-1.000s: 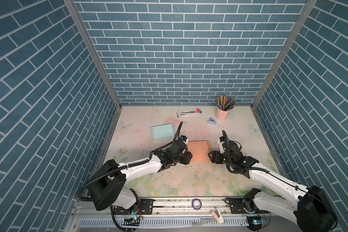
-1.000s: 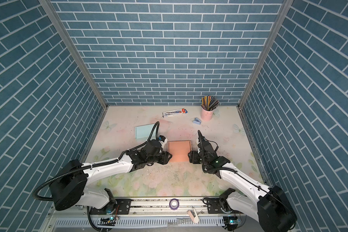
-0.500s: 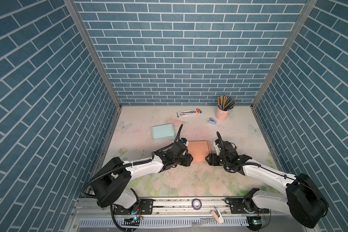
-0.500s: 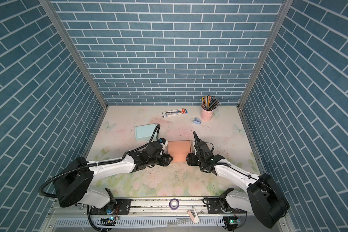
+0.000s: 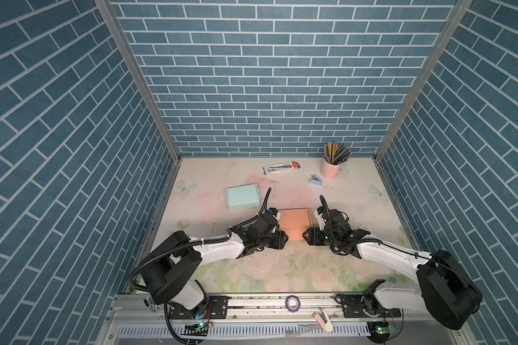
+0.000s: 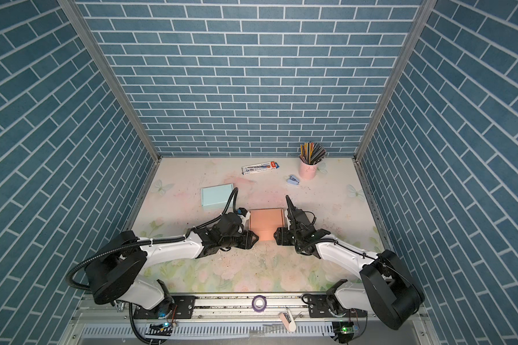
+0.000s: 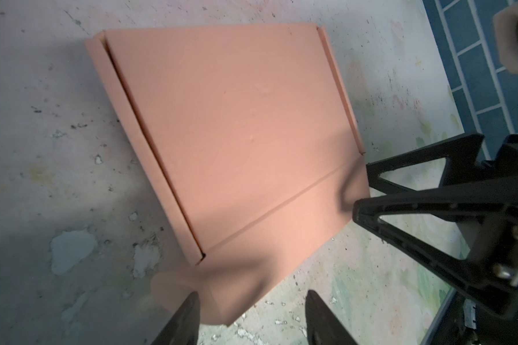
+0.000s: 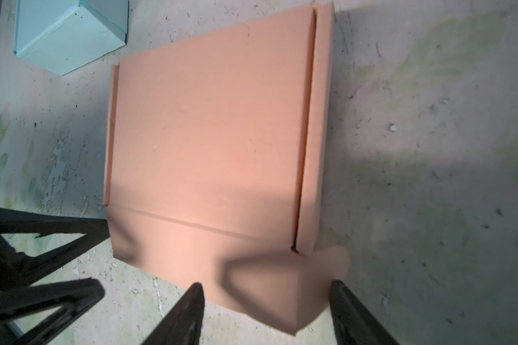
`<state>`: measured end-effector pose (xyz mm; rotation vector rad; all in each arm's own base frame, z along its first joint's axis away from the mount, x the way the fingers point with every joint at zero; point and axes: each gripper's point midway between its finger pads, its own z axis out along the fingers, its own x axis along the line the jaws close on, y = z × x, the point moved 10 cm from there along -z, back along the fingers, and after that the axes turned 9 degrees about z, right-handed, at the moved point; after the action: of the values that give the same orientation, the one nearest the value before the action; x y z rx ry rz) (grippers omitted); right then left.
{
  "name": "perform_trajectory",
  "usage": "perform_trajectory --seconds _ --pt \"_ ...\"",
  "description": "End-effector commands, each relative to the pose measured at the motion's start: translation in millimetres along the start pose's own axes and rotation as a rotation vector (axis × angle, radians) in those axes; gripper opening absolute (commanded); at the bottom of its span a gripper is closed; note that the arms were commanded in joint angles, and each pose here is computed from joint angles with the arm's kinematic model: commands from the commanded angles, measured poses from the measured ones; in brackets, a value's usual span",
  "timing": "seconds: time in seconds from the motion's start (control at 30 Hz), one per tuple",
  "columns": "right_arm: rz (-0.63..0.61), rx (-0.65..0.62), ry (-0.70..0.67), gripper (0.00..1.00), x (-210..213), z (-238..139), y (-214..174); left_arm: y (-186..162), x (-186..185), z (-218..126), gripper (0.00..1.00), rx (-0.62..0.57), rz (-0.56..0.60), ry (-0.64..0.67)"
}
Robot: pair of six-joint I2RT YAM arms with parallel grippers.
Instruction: Fold the paper box
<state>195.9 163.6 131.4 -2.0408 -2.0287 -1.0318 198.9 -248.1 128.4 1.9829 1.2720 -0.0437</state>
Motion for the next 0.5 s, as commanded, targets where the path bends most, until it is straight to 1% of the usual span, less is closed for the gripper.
perform_trajectory --seconds 0.0,0.23,0.47 --pt "0.024 -0.013 0.072 0.67 14.5 -0.2 7.4 -5.1 1.0 6.6 0.57 0.003 -0.029 -0.021" --pt "0.055 -0.001 0.124 0.67 17.1 4.9 4.7 -3.8 -0.2 3.3 0.57 -0.025 -0.039 -0.041" --pt "0.045 -0.011 0.088 0.66 14.3 5.5 3.7 -3.8 1.3 2.1 0.56 -0.035 -0.036 -0.027"
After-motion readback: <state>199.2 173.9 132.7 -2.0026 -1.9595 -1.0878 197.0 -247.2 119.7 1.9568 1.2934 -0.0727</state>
